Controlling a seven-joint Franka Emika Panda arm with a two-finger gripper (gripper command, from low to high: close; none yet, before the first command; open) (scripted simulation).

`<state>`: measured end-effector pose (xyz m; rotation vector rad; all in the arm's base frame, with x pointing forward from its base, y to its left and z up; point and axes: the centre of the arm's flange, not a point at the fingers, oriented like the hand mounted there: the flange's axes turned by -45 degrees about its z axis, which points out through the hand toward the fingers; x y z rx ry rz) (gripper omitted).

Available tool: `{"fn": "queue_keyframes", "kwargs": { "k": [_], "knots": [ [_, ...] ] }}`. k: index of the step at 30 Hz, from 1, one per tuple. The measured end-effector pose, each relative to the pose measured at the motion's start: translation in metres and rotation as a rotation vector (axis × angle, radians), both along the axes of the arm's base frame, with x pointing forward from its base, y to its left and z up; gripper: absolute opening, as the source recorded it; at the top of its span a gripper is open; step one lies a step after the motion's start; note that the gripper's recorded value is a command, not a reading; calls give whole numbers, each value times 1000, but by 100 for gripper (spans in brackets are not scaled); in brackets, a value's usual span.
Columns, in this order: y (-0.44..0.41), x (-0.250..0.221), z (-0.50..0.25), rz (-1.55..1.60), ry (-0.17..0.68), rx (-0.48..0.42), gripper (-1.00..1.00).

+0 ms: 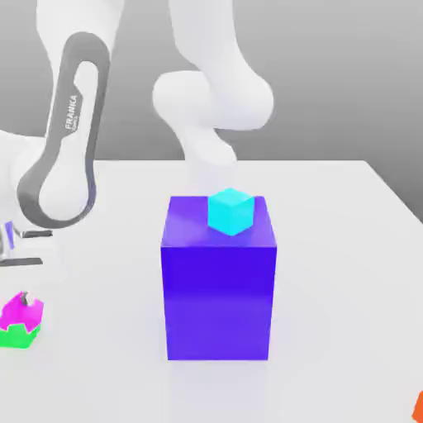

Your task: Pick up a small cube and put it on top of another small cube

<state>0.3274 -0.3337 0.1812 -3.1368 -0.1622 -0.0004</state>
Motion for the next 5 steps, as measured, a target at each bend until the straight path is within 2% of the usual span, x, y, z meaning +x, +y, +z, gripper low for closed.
{"fn": "queue_keyframes", "kwargs": {
  "k": [5],
  "knots": [
    [-1, 2, 33, 2, -2, -2, 100]
  ]
}}
